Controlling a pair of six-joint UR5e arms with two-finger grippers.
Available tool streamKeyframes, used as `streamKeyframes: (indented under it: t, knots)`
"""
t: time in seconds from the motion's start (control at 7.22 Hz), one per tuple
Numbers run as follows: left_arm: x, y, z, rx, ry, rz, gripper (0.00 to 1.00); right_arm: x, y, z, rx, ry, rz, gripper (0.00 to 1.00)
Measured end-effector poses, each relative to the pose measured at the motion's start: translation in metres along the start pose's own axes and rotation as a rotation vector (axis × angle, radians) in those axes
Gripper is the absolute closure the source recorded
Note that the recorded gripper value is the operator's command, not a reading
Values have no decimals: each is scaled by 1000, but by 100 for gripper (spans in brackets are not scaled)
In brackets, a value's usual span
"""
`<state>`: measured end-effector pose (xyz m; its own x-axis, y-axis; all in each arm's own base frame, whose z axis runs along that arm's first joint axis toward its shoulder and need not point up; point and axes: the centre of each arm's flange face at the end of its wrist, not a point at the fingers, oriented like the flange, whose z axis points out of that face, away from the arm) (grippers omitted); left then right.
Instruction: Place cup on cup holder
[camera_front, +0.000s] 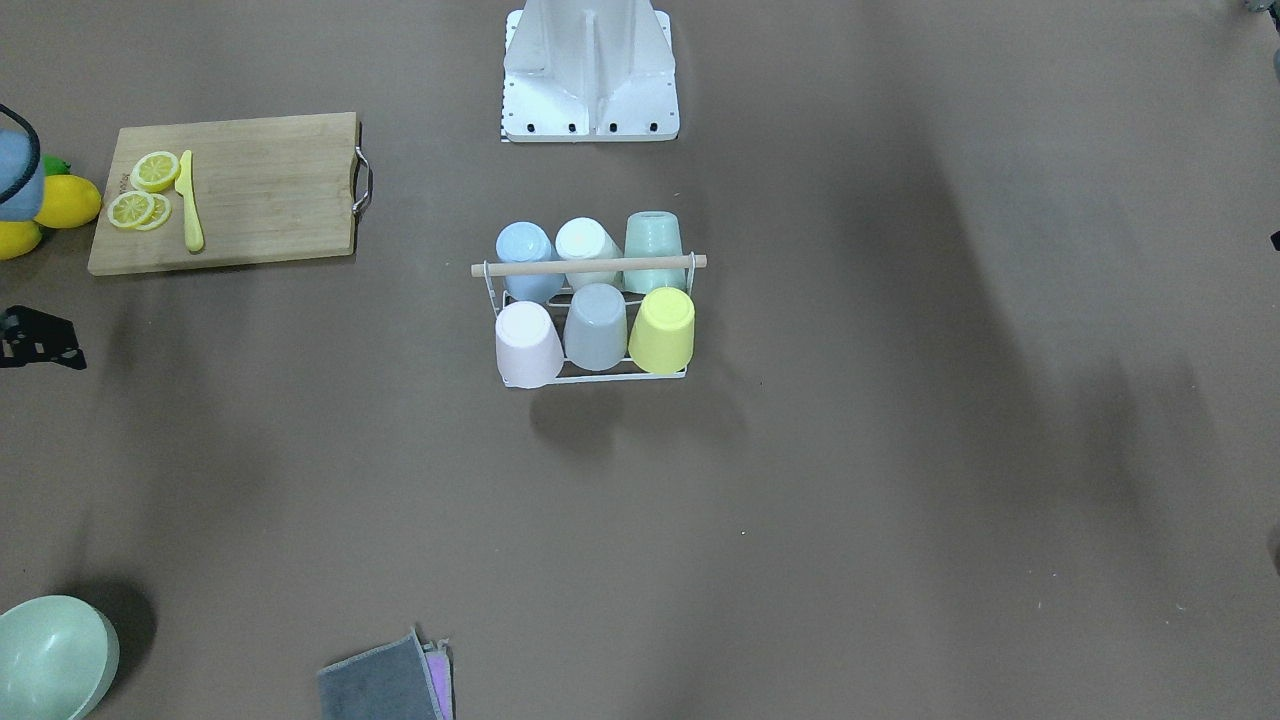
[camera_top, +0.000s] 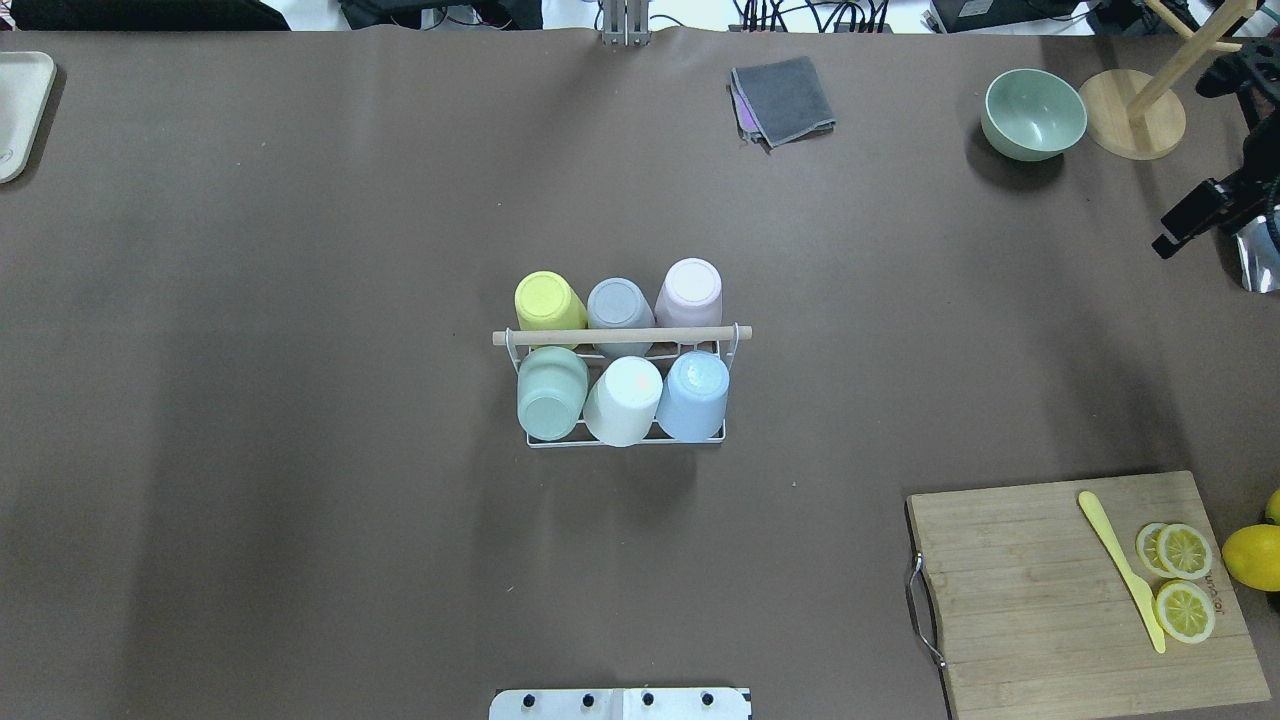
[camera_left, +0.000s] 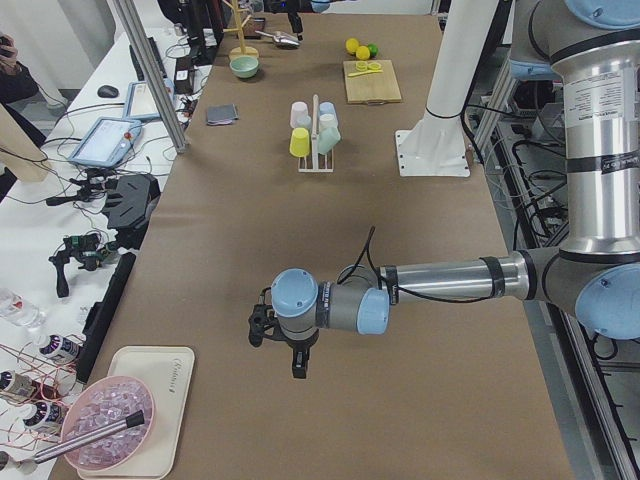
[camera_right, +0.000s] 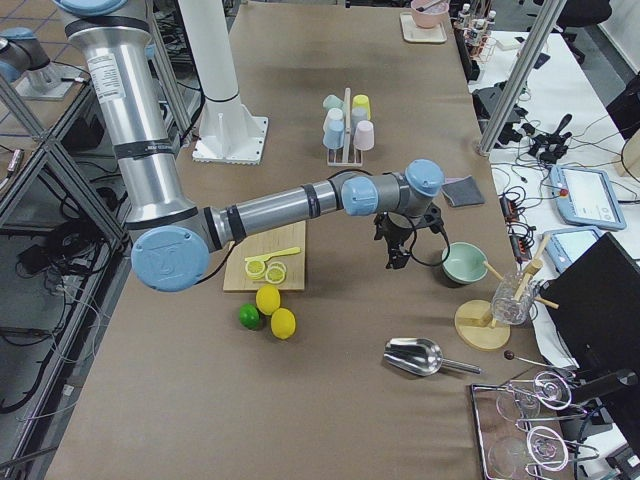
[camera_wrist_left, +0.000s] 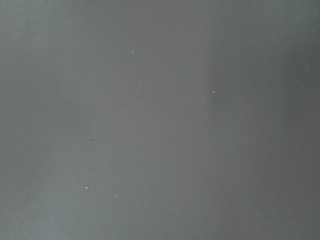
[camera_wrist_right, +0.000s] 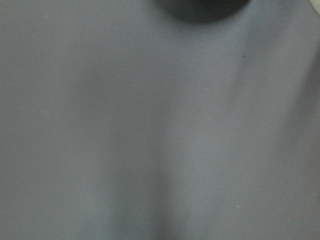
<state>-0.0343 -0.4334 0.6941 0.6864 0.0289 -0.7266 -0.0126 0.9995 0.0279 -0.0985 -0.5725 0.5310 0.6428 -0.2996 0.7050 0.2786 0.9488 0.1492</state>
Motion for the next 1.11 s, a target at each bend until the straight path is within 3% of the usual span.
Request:
streamKeyframes:
  t: [0.42, 0.69, 1.11]
  knots:
    - [0, 0, 0, 4, 0, 5, 3, 62, 48, -8, 24, 14, 267, 2]
    - [1, 0, 0, 3, 0, 7, 3, 84, 66, -12, 32, 23, 324, 1]
    - [0, 0, 1, 5, -1, 9, 3, 90, 69, -19, 49, 45, 333, 1]
